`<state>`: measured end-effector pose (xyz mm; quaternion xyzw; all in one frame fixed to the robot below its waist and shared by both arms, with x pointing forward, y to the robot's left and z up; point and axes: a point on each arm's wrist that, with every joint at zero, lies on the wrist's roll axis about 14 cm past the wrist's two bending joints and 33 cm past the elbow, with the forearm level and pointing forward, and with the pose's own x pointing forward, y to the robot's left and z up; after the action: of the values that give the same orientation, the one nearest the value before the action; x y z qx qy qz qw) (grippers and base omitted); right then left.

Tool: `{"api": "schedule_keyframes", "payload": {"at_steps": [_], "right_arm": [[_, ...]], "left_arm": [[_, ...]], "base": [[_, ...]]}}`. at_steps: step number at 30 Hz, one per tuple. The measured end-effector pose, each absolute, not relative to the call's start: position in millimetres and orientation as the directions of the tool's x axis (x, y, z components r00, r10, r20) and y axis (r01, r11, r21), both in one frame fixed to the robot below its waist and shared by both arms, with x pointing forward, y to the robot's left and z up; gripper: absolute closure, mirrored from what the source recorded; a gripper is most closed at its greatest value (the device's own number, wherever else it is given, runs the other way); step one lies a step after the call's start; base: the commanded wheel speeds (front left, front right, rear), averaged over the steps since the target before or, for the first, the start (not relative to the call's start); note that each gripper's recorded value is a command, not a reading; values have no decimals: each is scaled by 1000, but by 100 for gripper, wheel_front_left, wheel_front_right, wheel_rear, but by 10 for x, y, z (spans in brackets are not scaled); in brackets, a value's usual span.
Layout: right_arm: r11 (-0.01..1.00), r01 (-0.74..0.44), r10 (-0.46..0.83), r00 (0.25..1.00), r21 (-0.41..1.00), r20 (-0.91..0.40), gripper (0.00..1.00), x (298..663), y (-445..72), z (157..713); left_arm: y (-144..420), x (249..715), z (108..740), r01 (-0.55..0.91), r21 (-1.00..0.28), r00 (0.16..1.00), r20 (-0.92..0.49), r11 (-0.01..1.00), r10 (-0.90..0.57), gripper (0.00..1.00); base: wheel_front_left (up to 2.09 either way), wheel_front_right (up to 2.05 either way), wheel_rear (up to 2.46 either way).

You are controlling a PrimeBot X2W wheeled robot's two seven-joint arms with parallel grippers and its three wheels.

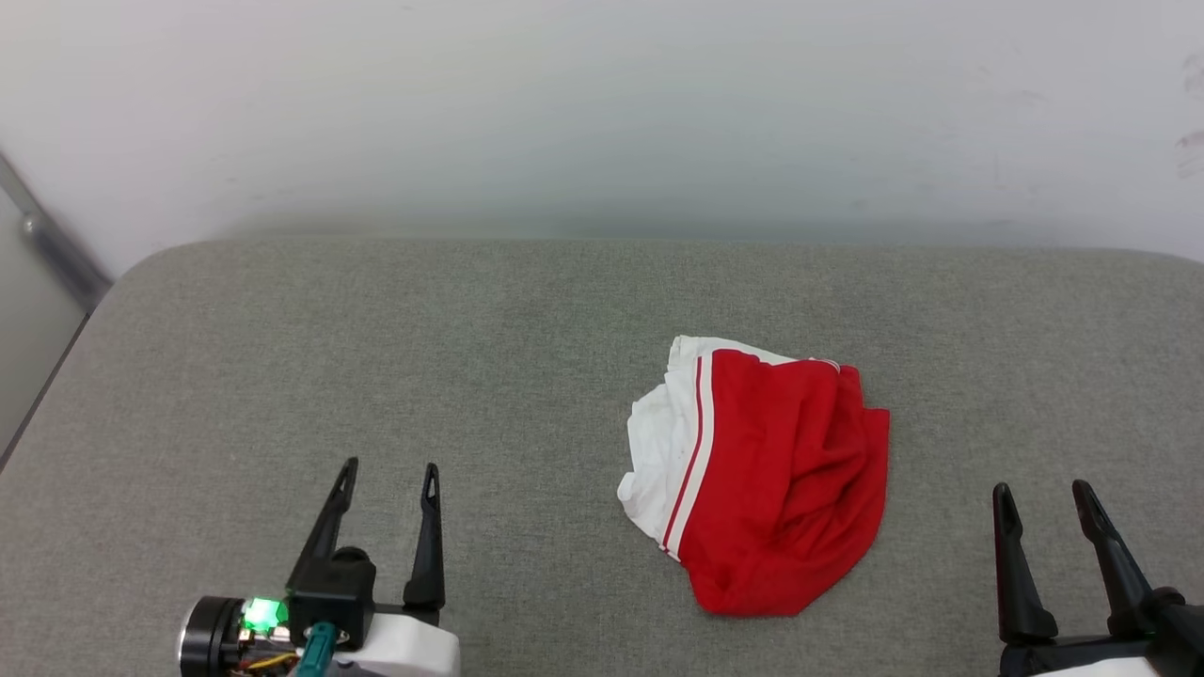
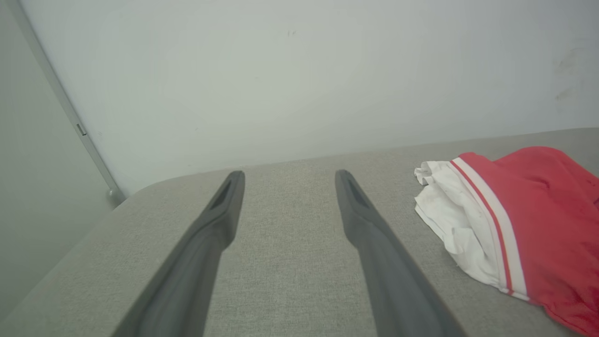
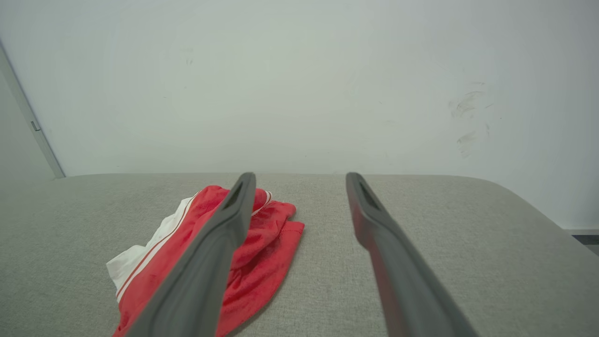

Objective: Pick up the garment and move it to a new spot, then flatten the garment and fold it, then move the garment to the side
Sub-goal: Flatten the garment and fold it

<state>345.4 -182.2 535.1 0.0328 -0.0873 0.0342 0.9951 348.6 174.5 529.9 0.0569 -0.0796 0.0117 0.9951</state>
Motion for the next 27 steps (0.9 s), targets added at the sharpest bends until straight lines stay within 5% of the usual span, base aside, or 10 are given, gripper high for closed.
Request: {"api": "schedule_keyframes", "payload": {"at_steps": [14,20,27], "right_arm": [[996,-79,70,981,42,182,0,3612,-1796,5370],[997,-61,55,986,38,157,0,3705,-1846,5282],[999,-42,37,990,34,136,0,3819,-1903,5201]], "left_arm": [[1540,4333,6341,162,230,892,382,960,-242,0],[1190,4824,6481,296,301,888,264,906,-378,0],[558,5078,6043,548,275,834,-115,790,-539,0]], "base": [[0,0,0],[0,0,0],[0,0,0]]}}
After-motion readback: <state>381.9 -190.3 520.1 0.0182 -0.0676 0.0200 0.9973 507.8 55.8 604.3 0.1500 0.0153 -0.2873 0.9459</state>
